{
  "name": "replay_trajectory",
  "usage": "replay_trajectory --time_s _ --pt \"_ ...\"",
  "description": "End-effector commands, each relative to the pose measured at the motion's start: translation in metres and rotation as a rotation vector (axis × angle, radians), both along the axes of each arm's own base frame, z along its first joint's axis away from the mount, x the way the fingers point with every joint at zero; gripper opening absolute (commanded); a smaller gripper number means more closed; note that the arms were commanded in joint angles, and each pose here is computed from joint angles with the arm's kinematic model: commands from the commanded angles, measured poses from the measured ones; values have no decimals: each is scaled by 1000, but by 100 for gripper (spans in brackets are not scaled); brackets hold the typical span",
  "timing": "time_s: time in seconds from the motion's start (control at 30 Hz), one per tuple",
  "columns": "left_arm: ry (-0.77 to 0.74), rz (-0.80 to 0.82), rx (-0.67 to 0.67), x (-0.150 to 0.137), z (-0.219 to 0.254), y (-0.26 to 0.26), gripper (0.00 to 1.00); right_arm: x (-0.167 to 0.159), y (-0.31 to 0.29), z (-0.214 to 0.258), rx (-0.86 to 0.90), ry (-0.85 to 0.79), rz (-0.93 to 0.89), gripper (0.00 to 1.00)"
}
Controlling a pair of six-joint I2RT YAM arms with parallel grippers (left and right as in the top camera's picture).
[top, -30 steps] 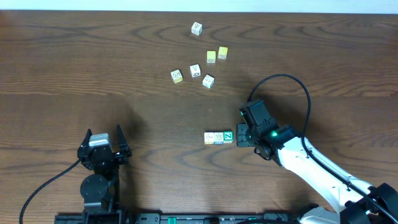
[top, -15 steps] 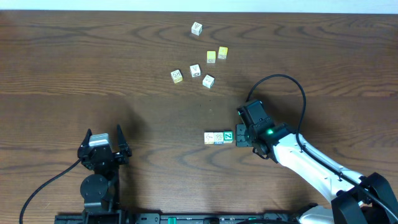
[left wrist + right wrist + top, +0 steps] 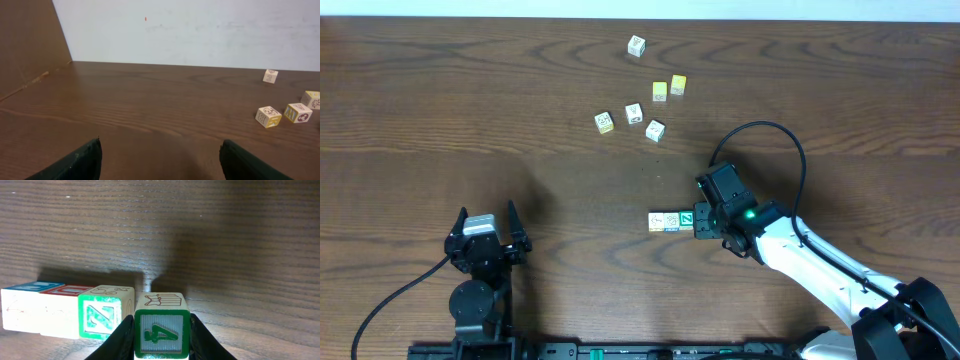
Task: Lift 4 blocks
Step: 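Push the green 4 block leftward against the Z block, right gripper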
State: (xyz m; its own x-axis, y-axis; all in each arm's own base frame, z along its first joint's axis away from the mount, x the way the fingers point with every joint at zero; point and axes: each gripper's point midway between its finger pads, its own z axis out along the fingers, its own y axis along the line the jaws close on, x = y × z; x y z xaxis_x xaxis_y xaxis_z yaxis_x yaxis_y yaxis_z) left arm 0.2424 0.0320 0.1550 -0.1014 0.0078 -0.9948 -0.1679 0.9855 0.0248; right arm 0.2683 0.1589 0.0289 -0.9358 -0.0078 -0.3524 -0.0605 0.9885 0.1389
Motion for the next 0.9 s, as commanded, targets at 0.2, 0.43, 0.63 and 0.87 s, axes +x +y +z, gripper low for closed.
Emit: replay_trajectory --time_s 0.2,0.43,0.63,0.87 --pt "53 18 -5 -1 -18 3 76 -1 2 -2 3 2 -9 6" --pt "53 18 -5 -1 -18 3 76 2 1 -1 -5 -11 -14 8" --pt "53 18 -5 -1 -18 3 75 5 3 1 4 -25 -14 8" --pt "53 18 -5 -1 -18 3 75 4 -1 -8 -23 -11 -19 8"
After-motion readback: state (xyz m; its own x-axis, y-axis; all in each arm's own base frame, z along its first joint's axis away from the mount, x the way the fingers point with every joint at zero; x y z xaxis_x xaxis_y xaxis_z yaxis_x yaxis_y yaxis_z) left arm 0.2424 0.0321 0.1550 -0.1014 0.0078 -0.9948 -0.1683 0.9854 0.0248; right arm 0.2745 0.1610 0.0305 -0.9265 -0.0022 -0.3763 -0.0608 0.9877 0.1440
